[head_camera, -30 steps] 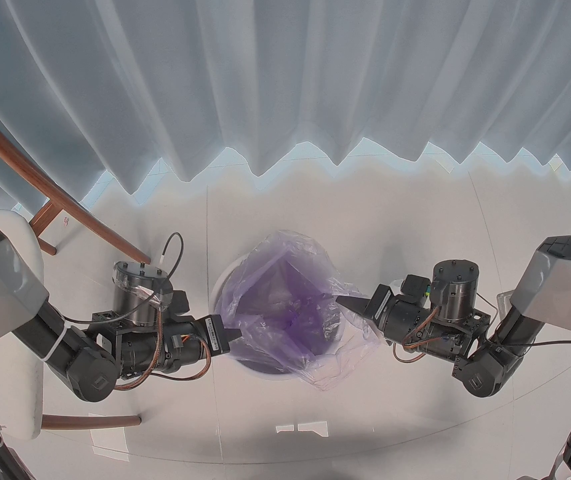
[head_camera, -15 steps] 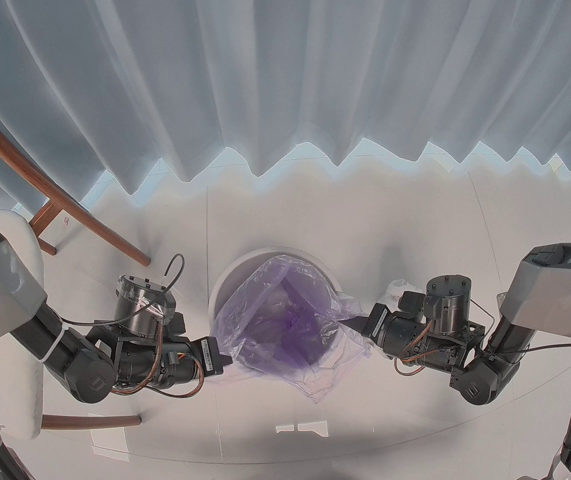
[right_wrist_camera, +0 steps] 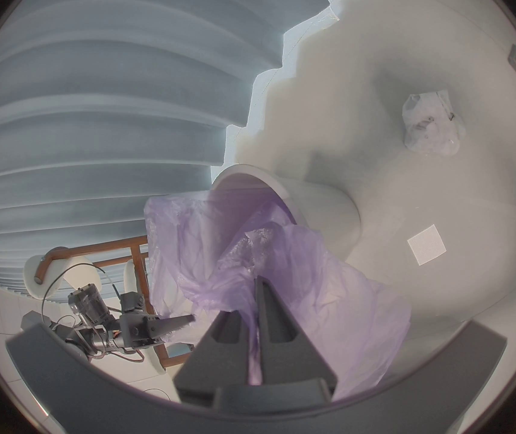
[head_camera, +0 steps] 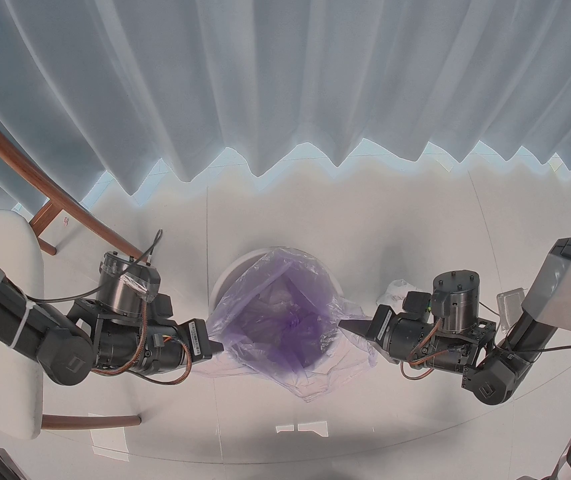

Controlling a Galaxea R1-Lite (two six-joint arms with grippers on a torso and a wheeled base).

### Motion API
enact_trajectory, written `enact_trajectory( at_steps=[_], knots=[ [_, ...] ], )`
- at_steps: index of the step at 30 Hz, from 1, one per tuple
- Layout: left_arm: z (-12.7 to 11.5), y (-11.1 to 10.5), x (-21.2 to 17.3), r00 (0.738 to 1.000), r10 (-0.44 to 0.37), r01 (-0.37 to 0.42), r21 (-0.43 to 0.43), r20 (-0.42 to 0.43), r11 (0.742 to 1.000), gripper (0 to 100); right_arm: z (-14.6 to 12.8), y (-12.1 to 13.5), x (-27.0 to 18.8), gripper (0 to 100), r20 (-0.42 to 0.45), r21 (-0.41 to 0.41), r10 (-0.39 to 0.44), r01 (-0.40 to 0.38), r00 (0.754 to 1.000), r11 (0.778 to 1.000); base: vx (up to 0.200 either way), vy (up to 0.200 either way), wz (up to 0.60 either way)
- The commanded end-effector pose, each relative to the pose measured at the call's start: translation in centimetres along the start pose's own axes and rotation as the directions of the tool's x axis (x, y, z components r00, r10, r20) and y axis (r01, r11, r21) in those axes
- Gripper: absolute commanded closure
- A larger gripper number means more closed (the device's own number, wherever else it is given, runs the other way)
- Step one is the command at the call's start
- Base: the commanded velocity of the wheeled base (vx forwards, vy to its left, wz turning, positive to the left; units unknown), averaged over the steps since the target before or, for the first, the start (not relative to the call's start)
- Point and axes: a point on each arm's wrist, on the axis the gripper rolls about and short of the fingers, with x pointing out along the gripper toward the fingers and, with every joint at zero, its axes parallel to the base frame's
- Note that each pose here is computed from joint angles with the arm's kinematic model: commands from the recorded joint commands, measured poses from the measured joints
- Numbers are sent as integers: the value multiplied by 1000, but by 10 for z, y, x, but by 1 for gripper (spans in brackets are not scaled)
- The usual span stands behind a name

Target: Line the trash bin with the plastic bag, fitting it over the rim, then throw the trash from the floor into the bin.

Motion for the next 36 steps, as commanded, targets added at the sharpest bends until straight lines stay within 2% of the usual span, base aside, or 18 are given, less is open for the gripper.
enact_trajectory(
  at_steps=[1,8,13,17,21,26,36],
  knots=[
    [-1,-11,-18,999,-35,34,20,16,999,100,-6,11,-6,100,-26,-7,12,-12,1000,1000,0,0,0],
    [-13,1,2,996,45,-44,8,-76,999,100,-14,1,0,100,-69,-1,-39,39,997,999,0,0,0],
    [-16,3,4,994,58,-58,8,-87,998,100,-17,-2,2,100,-83,0,-50,50,995,999,0,0,0],
    [-20,16,24,986,112,-113,-3,-123,994,100,-23,-18,13,100,-95,-34,-91,89,991,995,0,0,0],
    [-21,28,43,981,180,-178,32,-77,983,100,-25,-33,22,100,-41,-98,-128,123,991,988,0,0,0],
    [-19,30,53,989,147,-147,41,-5,988,100,-22,-32,23,100,-1,-106,-110,109,994,988,0,0,0],
    [-5,41,44,988,133,-135,13,84,991,100,10,-28,12,100,119,-105,-63,76,991,992,0,0,0]
  ],
)
